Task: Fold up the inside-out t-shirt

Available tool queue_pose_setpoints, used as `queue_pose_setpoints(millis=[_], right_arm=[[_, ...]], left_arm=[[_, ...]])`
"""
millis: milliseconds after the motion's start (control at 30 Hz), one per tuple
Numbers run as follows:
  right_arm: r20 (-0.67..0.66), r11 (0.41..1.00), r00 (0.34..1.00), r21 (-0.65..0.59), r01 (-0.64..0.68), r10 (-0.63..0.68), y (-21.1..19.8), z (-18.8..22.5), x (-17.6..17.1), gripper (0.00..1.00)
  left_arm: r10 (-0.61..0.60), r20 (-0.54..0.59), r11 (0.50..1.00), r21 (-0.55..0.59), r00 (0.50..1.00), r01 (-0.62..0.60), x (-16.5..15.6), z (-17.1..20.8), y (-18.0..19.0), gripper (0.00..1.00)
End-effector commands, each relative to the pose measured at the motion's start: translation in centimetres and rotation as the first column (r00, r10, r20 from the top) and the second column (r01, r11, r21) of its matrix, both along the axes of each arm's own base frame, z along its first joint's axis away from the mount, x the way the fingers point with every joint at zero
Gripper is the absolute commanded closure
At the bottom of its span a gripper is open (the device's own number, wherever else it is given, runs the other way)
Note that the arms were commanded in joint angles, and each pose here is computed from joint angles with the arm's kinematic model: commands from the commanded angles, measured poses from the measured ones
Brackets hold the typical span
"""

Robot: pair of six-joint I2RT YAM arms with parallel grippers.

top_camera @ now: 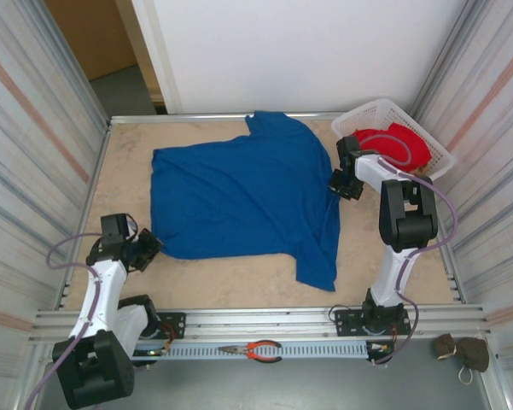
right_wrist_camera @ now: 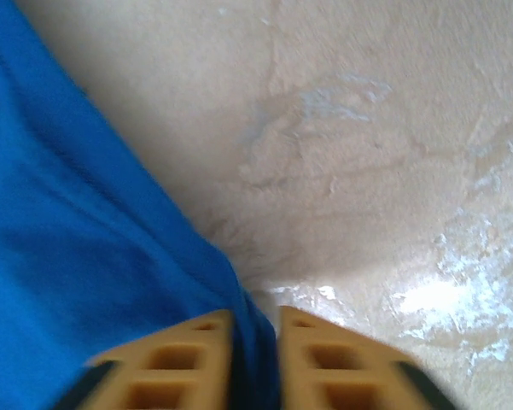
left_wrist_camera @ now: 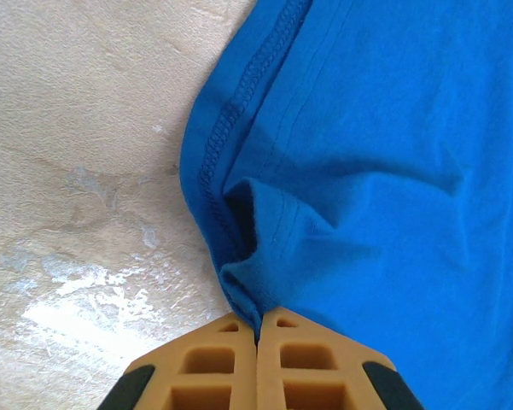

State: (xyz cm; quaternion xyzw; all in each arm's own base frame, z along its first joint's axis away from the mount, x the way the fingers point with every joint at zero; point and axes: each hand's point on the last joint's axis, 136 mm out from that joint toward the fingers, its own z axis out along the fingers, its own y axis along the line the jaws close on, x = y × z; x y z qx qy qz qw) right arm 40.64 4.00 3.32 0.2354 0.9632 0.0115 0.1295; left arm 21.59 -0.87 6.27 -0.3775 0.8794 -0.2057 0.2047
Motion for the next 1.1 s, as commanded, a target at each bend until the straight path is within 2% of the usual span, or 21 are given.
queue_pose_setpoints(millis=[0, 100, 200, 333, 567, 733, 933, 1067], right_arm=[[0.017, 0.999, 0.999, 0.03, 0.027, -0.027, -0.5, 1.3, -0.3, 0.46], [0.065, 0.992, 0.997, 0.115, -0.046, 0.039, 2.0, 3.5, -0.5, 0.44], [0.135, 0.987, 0.987, 0.122, -0.1, 0.084, 3.8, 6.9, -2.1, 0.42], [0.181, 0.984, 0.978, 0.128, -0.126, 0.102, 5.4, 9.5, -6.7, 0.37], [0.094, 0.987, 0.989, 0.103, -0.124, 0.115, 5.5, 8.3, -16.9, 0.35], [-0.006, 0.994, 0.997, 0.075, -0.077, 0.078, 3.7, 6.8, -24.1, 0.34], [-0.082, 0.995, 0.996, 0.094, -0.038, 0.046, 2.7, 5.5, -28.8, 0.32], [-0.112, 0.99, 0.991, 0.125, -0.059, 0.073, 3.8, 4.2, -29.7, 0.36]], left_arm=[[-0.008, -0.011, 1.0, -0.001, 1.0, 0.008, -0.3, -0.4, -0.1, 1.0], [-0.009, -0.004, 1.0, -0.001, 1.0, 0.009, -0.2, -0.1, -0.1, 1.0], [-0.01, 0.003, 1.0, 0.001, 1.0, 0.01, -0.1, 0.1, -0.1, 1.0], [-0.007, 0.008, 1.0, -0.008, 1.0, 0.007, -0.1, 0.1, -0.2, 1.0], [0.009, 0.013, 1.0, -0.005, 1.0, -0.009, -0.2, 0.0, -0.1, 1.0], [0.017, 0.026, 1.0, -0.021, 1.0, -0.016, -0.3, 0.0, -0.3, 1.0], [0.018, 0.026, 0.999, -0.034, 0.999, -0.017, -0.4, -0.2, -0.5, 1.0], [0.021, 0.029, 0.999, -0.037, 0.999, -0.02, -0.5, -0.2, -0.6, 1.0]])
